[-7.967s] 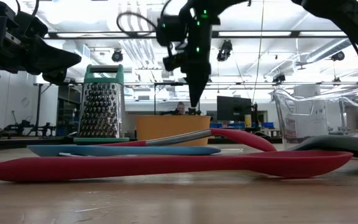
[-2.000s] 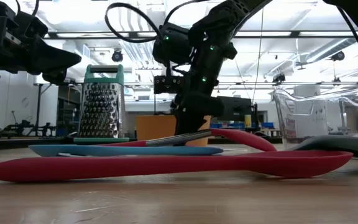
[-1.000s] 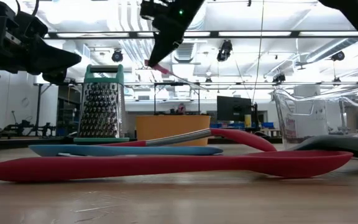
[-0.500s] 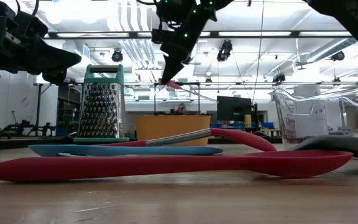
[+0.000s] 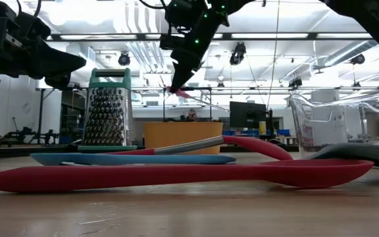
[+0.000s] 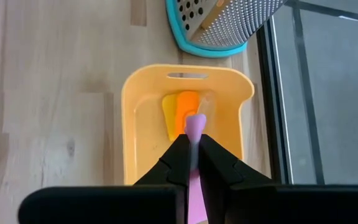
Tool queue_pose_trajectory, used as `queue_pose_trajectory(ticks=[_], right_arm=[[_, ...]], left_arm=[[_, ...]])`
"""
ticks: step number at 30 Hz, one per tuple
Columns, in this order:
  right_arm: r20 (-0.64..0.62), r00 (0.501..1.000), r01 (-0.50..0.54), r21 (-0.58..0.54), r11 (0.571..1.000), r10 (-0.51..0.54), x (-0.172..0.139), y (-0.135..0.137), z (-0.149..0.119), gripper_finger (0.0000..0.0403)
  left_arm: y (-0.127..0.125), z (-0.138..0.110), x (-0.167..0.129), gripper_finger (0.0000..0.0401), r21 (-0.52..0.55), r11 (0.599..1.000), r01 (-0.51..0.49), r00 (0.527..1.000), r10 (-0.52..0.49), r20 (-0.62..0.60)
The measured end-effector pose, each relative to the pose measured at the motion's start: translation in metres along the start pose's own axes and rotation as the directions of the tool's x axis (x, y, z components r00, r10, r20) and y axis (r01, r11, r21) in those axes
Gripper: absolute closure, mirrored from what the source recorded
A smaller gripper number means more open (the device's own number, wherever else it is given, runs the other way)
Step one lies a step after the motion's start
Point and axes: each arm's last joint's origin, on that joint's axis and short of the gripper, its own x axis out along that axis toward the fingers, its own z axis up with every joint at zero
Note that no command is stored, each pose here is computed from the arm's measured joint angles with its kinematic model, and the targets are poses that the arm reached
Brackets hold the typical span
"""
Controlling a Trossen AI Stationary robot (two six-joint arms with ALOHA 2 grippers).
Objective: Pick & Place Kitchen Items
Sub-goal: Put the pink spatula into the yellow bin
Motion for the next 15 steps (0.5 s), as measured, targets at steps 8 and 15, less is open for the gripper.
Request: queue_pose_trajectory(ticks=[8, 15], right_arm=[[0.006, 1.000, 0.002, -0.014, 1.000, -0.002, 0.001, 0.000, 0.000, 0.0390], [0.055, 0.996, -0.068, 0.014, 0.998, 0.067, 0.002, -0.010, 0.000, 0.0390]], left_arm=[[0.000, 0.000, 0.000, 0.0366, 0.000, 1.000, 0.000, 1.000, 0.000, 0.000], [0.000, 0.000, 0.000, 0.0366, 0.000, 1.000, 0.000, 1.000, 0.000, 0.000]])
